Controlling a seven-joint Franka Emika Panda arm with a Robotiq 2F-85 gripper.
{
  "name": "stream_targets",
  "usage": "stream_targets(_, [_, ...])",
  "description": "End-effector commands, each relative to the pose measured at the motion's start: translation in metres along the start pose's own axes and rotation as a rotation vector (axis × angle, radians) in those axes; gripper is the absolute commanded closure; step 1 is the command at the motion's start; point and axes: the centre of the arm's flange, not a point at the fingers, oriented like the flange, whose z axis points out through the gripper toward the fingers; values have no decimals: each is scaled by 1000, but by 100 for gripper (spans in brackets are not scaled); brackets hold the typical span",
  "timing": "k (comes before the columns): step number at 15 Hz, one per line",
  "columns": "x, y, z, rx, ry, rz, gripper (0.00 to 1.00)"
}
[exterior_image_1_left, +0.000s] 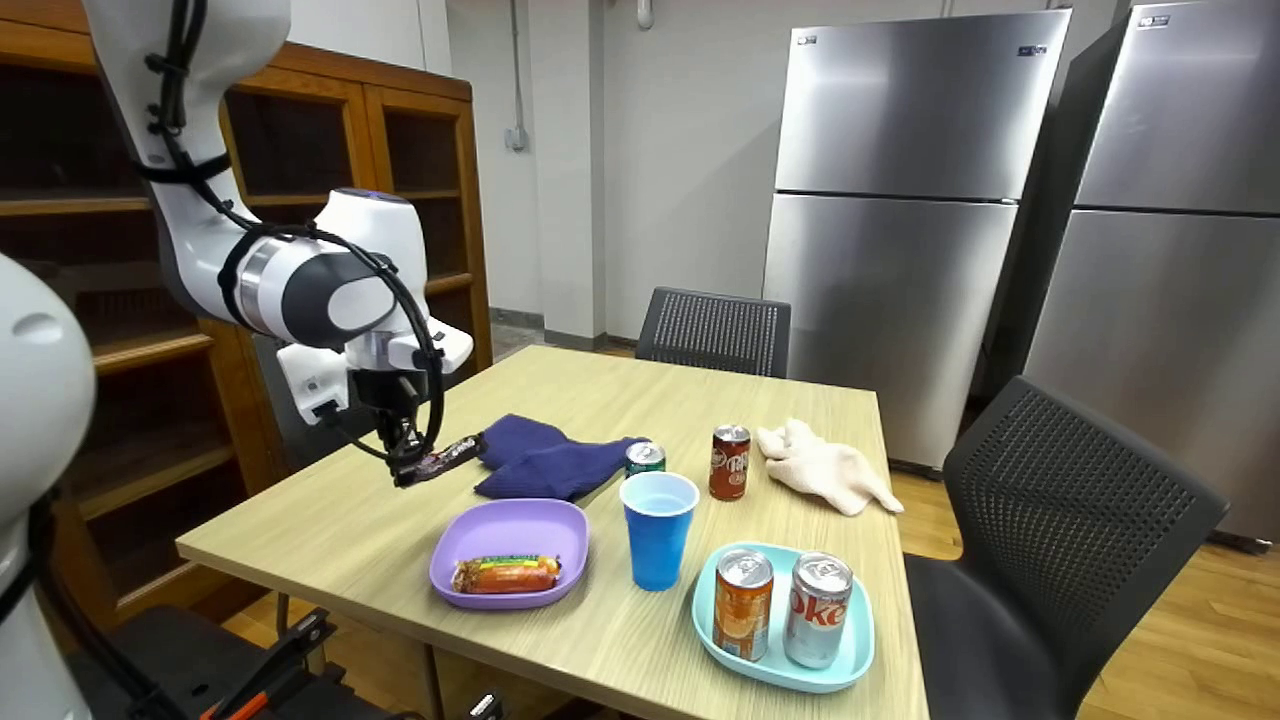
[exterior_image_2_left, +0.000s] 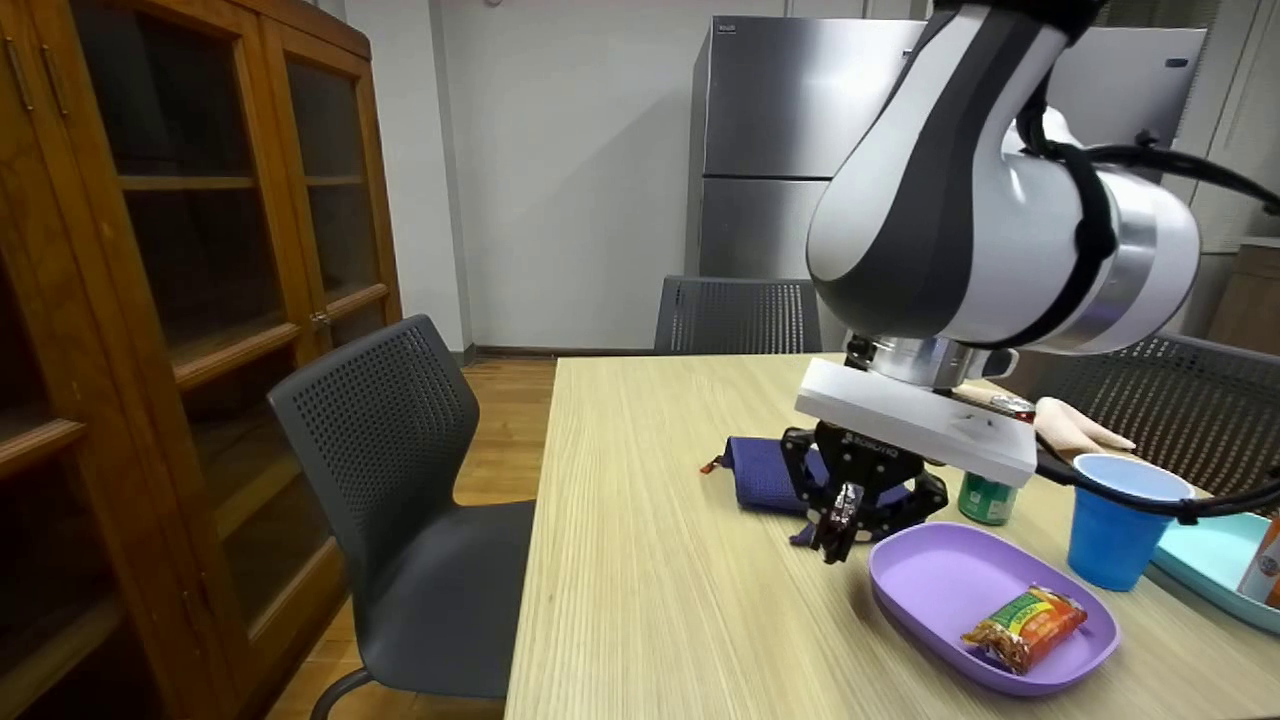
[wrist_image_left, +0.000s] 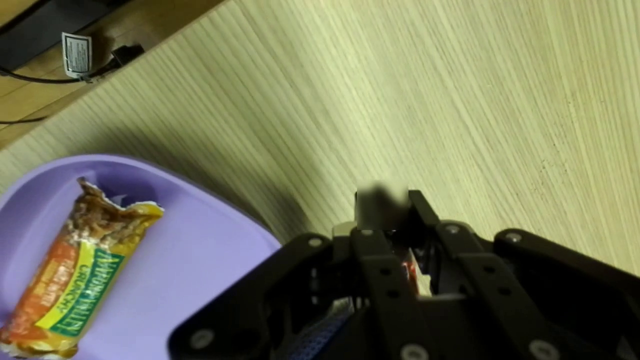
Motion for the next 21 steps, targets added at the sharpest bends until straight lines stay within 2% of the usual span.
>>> stream_targets(1, [-12,23,-19,3,36,105,95])
stream_targets(5, [-11,48,-17,0,39,207,95])
stream_targets(13, [8,92,-7,55,37,478,95])
stream_targets(21, [28,125,4,57,30,609,95])
